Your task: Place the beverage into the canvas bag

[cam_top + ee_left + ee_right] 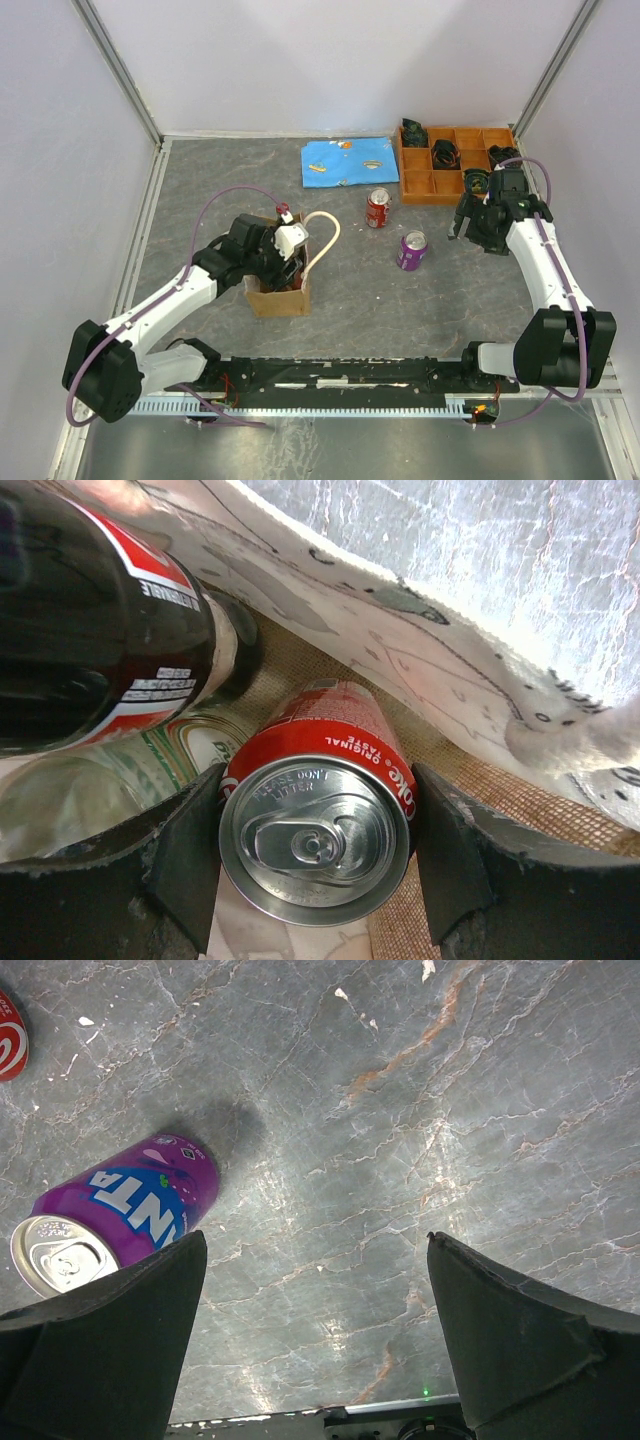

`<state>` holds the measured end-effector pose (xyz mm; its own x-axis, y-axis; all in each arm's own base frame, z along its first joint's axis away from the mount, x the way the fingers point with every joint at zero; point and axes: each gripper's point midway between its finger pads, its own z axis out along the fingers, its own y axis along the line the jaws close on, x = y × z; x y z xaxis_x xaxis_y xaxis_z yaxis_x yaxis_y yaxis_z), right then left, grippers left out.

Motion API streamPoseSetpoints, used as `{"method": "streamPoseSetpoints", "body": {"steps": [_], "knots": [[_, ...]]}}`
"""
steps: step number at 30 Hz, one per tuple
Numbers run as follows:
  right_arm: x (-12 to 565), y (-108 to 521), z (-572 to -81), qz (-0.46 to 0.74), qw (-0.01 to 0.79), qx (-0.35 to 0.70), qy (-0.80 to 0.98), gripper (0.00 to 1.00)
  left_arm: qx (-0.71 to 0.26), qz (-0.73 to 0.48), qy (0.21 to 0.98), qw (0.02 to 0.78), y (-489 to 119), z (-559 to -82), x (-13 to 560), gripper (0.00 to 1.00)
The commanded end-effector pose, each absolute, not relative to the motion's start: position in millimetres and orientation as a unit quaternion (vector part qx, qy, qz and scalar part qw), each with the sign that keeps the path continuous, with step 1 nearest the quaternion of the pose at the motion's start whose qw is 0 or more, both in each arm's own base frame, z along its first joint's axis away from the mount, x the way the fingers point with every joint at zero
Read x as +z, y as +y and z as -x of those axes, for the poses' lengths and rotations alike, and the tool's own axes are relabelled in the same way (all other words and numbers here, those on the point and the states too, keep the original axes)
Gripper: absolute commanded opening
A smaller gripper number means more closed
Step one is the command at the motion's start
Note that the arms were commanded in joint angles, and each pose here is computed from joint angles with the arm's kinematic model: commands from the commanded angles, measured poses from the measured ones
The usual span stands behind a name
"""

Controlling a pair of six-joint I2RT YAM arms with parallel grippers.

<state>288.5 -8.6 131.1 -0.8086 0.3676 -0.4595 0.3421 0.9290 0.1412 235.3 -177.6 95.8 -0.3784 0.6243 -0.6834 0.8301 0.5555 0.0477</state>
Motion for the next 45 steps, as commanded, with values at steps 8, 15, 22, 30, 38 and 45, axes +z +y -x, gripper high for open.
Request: {"method": "streamPoseSetpoints", "body": {"steps": [8,15,22,30,38,45], "knots": [[141,-12,-290,-0.192,0.271,0.022,0.943,0.99,-0.187,-0.434,0.76,0.447,-214,-275,152,0.03],[139,-12,-291,-0.191,0.268,0.024,0.944,0.99,-0.193,-0.432,0.751,0.461,-222,-278,150,0.03],[138,-12,-292,-0.19,0.266,0.024,0.945,0.99,-0.187,-0.443,0.754,0.447,-225,-272,131,0.03],[138,-12,-293,-0.19,0.264,0.023,0.945,0.99,-0.173,-0.469,0.762,0.412,-221,-263,106,0.03],[137,-12,-294,-0.19,0.263,0.022,0.946,0.99,-0.142,-0.459,0.775,0.411,-202,-257,113,0.03],[133,-10,-296,-0.189,0.26,0.028,0.947,0.99,-0.123,-0.452,0.782,0.412,-187,-248,111,0.03]]}}
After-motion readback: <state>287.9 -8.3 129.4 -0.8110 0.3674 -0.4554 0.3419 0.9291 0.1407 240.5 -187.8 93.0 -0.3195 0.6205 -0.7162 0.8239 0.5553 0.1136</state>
